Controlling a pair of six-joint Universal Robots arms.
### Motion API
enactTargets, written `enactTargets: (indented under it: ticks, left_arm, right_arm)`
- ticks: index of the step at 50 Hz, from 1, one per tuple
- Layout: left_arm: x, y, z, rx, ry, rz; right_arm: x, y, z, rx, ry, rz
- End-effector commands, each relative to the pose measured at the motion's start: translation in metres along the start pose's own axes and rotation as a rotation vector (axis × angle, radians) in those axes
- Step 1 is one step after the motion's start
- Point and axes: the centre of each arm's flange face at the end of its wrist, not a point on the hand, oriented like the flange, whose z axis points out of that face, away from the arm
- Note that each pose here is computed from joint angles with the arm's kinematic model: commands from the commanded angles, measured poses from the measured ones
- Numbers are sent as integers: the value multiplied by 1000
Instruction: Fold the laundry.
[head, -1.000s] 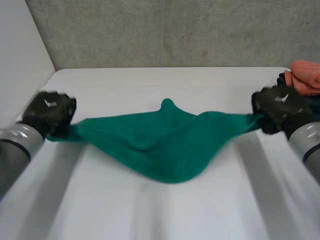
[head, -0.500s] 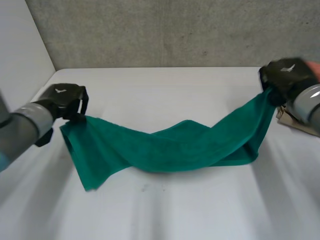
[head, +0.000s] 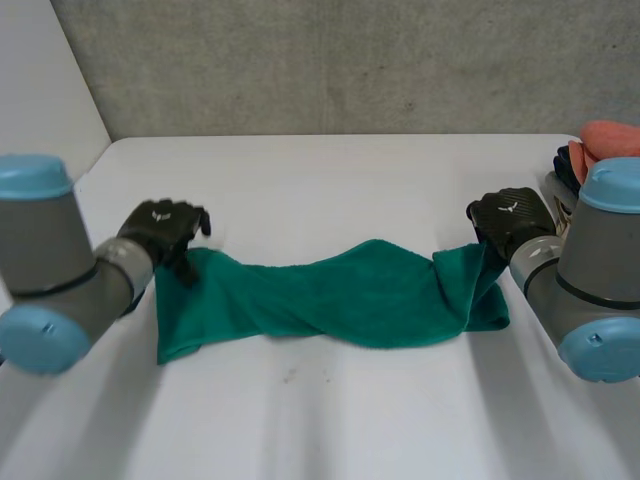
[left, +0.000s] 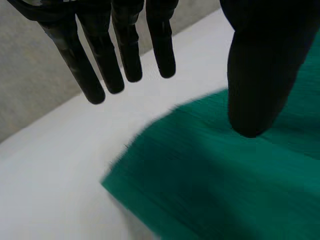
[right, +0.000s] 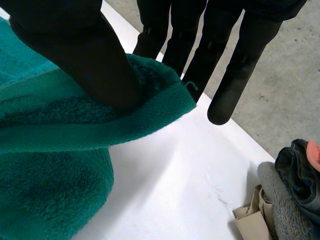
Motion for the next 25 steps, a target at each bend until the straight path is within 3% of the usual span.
enactTargets:
  ticks: [1,8,18,25]
  left_arm:
    - [16,32,-39,-66,28,33]
    - [18,48,-28,-54,24,122]
    - [19,64,-7,-100,40,130]
    - [16,49,-6,-50,18,139]
  right_arm:
    - [1,2,-1,-5,-1,0]
    - [-4,3,-3,-9,-14,-4]
    - [-7,9,-6,-24,-18,-6]
    - [-3,11,-7,-30,-10,-4]
